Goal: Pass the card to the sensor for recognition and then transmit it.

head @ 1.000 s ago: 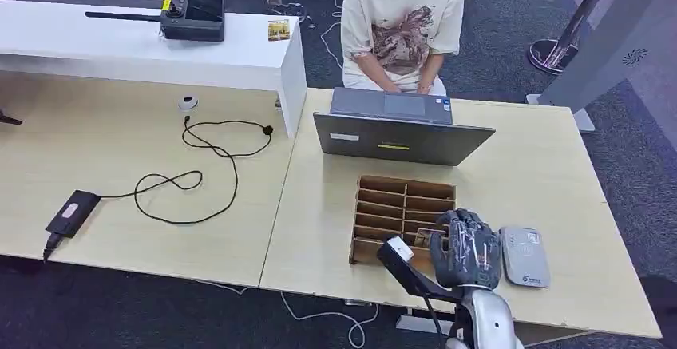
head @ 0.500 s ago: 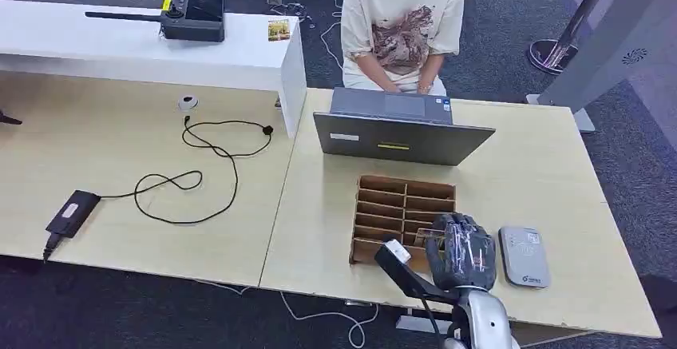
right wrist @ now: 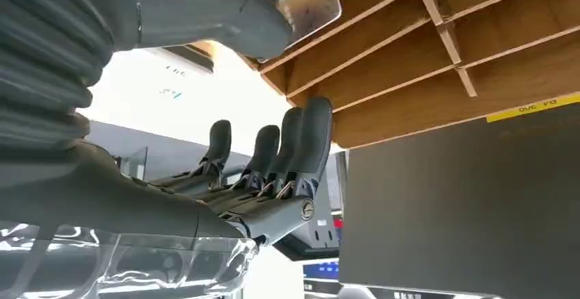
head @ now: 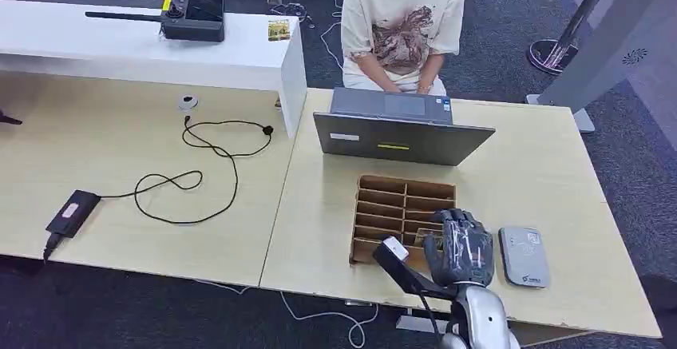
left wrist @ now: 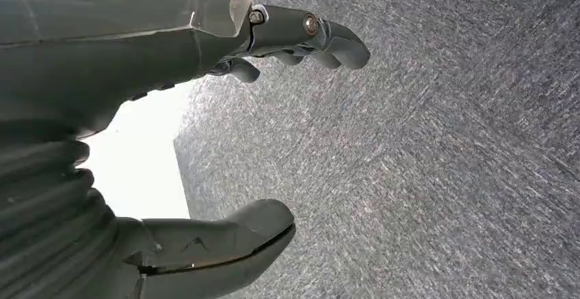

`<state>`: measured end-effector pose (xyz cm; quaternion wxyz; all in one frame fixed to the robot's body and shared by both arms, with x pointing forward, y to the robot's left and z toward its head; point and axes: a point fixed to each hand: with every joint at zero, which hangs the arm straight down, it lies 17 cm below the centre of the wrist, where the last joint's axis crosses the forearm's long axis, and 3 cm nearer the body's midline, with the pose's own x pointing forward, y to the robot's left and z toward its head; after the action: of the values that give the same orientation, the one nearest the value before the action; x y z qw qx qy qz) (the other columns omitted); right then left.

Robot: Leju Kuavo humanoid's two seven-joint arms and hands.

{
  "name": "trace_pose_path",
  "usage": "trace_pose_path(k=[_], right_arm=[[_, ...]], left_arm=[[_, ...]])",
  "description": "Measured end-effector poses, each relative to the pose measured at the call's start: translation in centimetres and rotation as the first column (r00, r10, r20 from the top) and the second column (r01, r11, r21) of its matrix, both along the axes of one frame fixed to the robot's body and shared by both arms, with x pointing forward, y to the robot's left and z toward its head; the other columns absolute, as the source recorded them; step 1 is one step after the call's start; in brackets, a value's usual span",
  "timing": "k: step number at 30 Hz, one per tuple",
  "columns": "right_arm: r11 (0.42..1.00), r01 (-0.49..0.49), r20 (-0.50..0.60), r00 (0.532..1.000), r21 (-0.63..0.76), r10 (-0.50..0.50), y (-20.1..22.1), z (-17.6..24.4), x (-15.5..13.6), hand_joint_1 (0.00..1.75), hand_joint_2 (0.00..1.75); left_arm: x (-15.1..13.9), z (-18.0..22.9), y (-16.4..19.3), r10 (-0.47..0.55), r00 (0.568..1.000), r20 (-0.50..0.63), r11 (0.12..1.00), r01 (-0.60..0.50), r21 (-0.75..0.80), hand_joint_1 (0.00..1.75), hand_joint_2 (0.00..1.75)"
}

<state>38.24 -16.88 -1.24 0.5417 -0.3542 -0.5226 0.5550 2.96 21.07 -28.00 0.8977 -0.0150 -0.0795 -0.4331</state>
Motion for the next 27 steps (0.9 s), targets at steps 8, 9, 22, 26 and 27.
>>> trace_pose_path(k=[8, 9, 22, 26, 27], right_arm=[[1.0, -0.008, -0.008, 1.0, -0.009, 0.008, 0.0, -0.4, 0.6, 0.96, 1.75], [1.0, -0.01, -0.01, 1.0, -0.01, 0.01, 0.0, -0.4, 0.7, 0.96, 1.75], [1.0, -0.017, -0.027, 0.999, -0.015, 0.017, -0.1, -1.1, 1.3, 0.93, 1.75], [1.0, -0.017, -0.033, 0.999, -0.017, 0.017, -0.1, -1.4, 1.4, 0.91, 1.75], [1.0, -0.018, -0.034, 0.999, -0.017, 0.018, -0.1, -1.4, 1.5, 0.93, 1.75]], left_arm=[[0.0, 0.0, 0.0, 0.0, 1.0, 0.0, 1.0, 0.0, 0.0, 0.0, 1.75], [0.0, 0.0, 0.0, 0.0, 1.0, 0.0, 1.0, 0.0, 0.0, 0.0, 1.75], [0.0, 0.0, 0.0, 0.0, 1.0, 0.0, 1.0, 0.0, 0.0, 0.0, 1.75], [0.0, 0.0, 0.0, 0.0, 1.0, 0.0, 1.0, 0.0, 0.0, 0.0, 1.75], [0.0, 0.0, 0.0, 0.0, 1.0, 0.001, 1.0, 0.0, -0.001, 0.0, 1.75]])
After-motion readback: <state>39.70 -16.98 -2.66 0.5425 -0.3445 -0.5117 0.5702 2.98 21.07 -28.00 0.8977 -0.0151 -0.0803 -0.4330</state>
